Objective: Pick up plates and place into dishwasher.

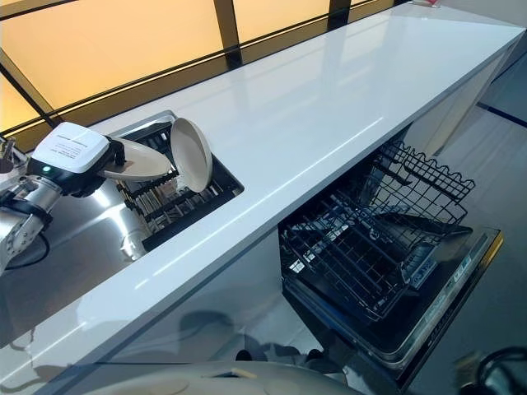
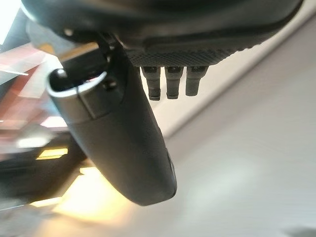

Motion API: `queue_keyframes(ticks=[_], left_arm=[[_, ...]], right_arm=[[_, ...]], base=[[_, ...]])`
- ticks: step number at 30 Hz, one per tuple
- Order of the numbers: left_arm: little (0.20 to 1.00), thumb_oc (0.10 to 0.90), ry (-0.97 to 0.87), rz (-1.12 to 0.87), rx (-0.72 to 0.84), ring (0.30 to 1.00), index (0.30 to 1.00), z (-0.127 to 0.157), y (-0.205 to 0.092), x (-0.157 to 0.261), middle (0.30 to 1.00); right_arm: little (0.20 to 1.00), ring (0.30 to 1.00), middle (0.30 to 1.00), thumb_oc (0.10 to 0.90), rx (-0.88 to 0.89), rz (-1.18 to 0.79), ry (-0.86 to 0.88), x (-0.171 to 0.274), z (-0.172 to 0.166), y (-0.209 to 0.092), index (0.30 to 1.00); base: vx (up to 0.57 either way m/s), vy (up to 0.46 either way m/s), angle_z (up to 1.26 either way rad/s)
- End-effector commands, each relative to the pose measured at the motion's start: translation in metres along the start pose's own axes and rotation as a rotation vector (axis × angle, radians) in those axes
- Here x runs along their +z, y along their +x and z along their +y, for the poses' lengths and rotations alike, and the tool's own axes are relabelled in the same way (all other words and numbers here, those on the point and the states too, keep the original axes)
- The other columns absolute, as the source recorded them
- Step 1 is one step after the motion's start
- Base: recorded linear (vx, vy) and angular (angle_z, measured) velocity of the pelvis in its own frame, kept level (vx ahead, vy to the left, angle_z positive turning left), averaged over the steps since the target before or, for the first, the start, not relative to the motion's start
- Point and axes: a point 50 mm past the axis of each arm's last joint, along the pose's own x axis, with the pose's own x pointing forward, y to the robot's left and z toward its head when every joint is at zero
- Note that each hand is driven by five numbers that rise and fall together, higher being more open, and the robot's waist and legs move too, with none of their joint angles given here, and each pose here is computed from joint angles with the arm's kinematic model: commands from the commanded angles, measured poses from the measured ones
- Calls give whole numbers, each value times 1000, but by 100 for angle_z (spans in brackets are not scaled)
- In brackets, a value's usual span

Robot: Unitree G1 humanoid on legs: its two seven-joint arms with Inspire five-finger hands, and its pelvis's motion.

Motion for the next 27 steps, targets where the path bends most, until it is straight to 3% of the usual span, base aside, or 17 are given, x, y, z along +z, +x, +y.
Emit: queue_keyframes(ticks=[1,4,11,21,27], left_arm=[[200,100,23,232,422,300,300,97,0,-65,300],[200,100,-13,278,454,300,300,103,-3,-66,300],[200,100,-96,381,570,300,300,110,-24,-66,300],[200,100,-144,355,846,300,300,140,-35,-60,300],[200,100,-353,113,947,300,300,156,-25,-23,300]], right_arm=[[900,900,900,800,-121,-500,145,137,-23,11,900],[900,900,900,800,-67,-699,270,152,-25,-14,900],[900,900,900,800,146,-1121,547,156,-34,-113,900],[900,900,900,800,530,-1438,698,188,-42,-174,900],[900,900,900,800,807,-1589,803,210,-53,-214,900]], base=[[0,0,0],[-2,10,0],[14,35,-6],[3,-27,-1],[-16,-38,5]])
